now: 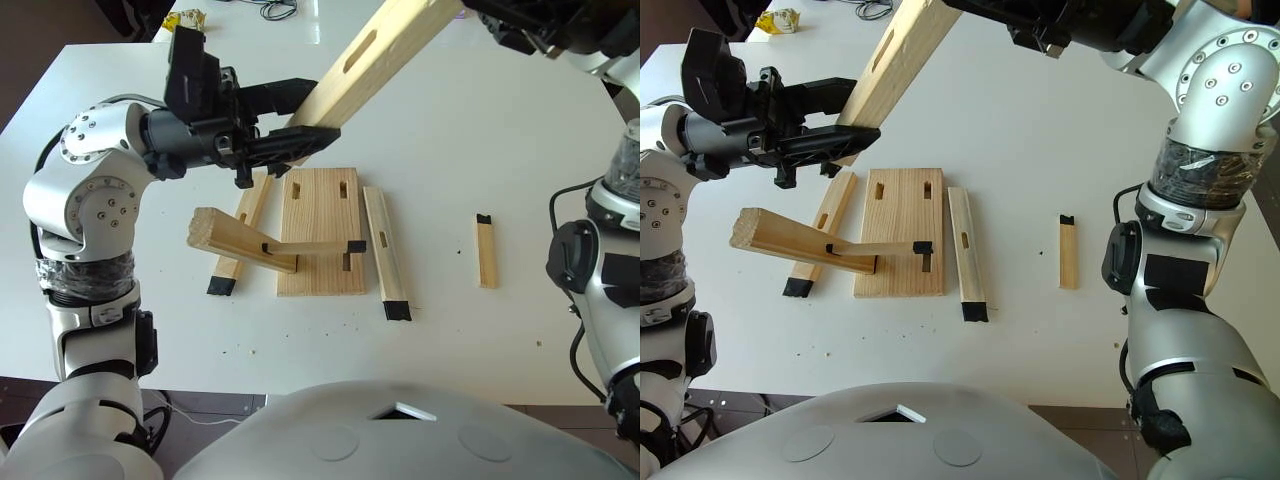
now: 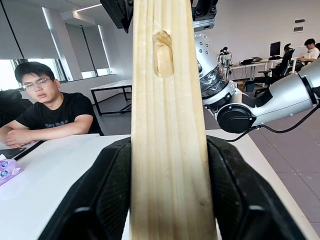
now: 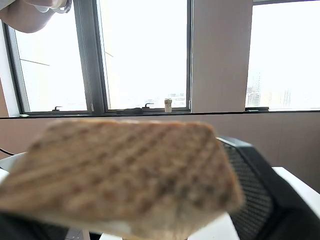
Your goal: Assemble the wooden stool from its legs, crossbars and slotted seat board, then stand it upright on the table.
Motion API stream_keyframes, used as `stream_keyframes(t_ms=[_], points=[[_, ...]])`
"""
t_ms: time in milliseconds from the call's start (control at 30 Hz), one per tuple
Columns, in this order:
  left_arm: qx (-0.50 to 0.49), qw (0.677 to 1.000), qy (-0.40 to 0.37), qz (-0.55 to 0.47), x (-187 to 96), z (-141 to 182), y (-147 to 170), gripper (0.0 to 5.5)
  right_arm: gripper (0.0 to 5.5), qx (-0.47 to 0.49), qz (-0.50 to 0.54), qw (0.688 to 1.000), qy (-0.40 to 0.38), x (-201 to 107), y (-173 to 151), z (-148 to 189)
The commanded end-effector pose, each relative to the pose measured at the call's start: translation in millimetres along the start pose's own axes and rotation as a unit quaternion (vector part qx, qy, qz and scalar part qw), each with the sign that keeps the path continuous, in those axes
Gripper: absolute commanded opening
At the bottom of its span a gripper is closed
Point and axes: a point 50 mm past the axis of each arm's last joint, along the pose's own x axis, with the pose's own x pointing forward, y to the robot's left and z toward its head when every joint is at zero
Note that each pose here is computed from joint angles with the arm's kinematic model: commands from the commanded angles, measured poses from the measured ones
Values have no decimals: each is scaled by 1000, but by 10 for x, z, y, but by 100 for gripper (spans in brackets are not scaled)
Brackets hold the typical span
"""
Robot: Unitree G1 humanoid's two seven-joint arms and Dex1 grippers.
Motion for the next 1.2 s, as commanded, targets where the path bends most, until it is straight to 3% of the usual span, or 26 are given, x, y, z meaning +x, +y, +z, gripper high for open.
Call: stream_keyframes(t_ms=[33, 300, 767, 800, 1000, 1200], points=[[7, 1000, -6, 1, 13, 21, -16, 206, 325, 10, -9, 1000, -5, -23, -19, -74], [3, 1000, -5, 8, -10, 2, -26, 206, 213, 24, -18, 999, -14, -53, 4, -95], [-2, 999, -13, 35, -55, 9, 59, 206, 213, 52, -51, 997, -13, -33, 12, -161], [-3, 999, -13, 40, -61, 8, 68, 242, 213, 52, -54, 997, -14, -34, 11, -164], [-1, 999, -12, 50, -91, 24, 97, 325, 206, 46, -69, 996, -22, -35, 2, -154], [42, 995, 10, 92, -171, 23, 127, 328, 206, 22, -99, 995, -23, -75, -57, -141]])
